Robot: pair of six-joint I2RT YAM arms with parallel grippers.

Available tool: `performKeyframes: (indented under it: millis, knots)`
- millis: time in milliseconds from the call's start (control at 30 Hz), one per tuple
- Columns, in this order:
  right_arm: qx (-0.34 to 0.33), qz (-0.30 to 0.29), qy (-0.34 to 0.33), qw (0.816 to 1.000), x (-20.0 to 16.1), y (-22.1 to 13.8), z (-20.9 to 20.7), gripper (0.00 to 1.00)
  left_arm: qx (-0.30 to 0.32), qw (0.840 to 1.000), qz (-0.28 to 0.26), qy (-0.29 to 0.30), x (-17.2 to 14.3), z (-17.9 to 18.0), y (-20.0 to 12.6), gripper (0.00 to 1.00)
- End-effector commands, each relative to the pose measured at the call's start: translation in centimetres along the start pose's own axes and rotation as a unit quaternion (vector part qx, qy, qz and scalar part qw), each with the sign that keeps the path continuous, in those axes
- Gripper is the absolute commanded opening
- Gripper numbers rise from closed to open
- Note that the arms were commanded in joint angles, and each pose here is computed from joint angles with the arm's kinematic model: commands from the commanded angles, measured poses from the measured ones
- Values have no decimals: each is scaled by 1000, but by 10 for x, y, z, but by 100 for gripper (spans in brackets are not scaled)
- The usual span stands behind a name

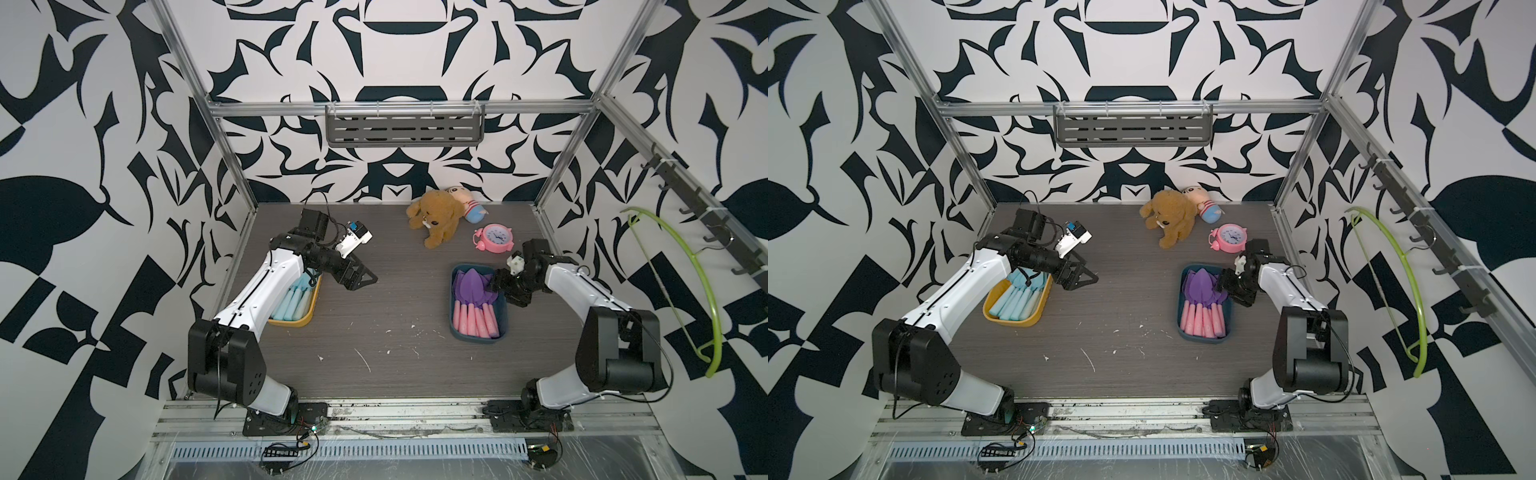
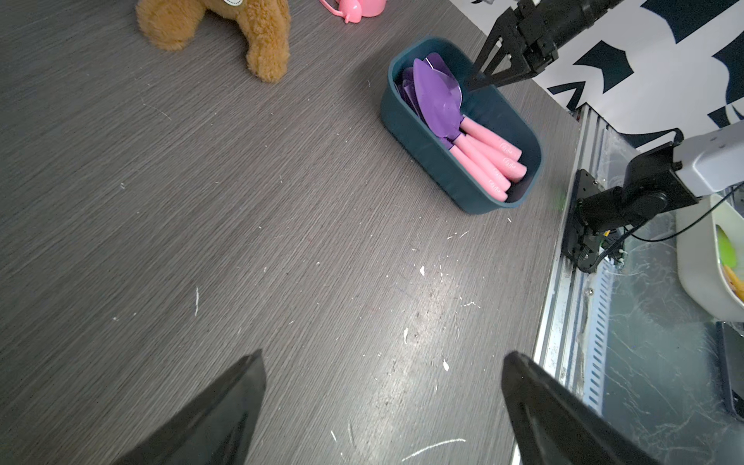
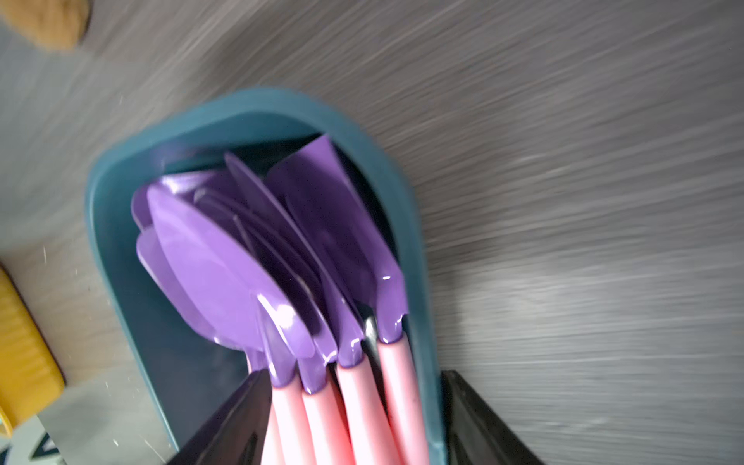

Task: Sort the small shovels by color and place them into the storage box
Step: Move the storage box to the center of the board.

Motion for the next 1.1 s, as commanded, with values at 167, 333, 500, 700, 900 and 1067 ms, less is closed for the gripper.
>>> performKeyframes:
  millis: [167, 333, 500, 700, 900, 1067]
  knots:
    - [13, 1, -41, 999, -3, 16, 46, 69, -8, 1000, -9, -4, -1, -1, -1, 99]
    - [7, -8, -59, 998, 4, 18, 60, 69, -2, 1000, -12, -1, -3, -2, -4, 99]
    - [-16, -26, -75, 997, 13, 8, 63, 71, 3, 1000, -18, -1, -4, -1, -8, 99]
    - [-13, -33, -65, 997, 29, 10, 59, 71, 4, 1000, -21, -1, -4, 0, -10, 99]
    - [17, -14, -64, 998, 29, 28, 71, 70, 9, 1000, -26, -5, -5, 2, -13, 99]
    - [30, -6, -84, 996, 17, 36, 95, 70, 27, 999, -33, -29, -7, 10, -15, 99]
Point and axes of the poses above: each gripper's point midway between its finger pads, its own y axis out along the fingers, its own z axis along the line the jaws close on, x = y × z, the point moved 9 cm from there along -y, back along the fingers, and after that the axes turned 3 degrees about y, right-handed, at the moved point
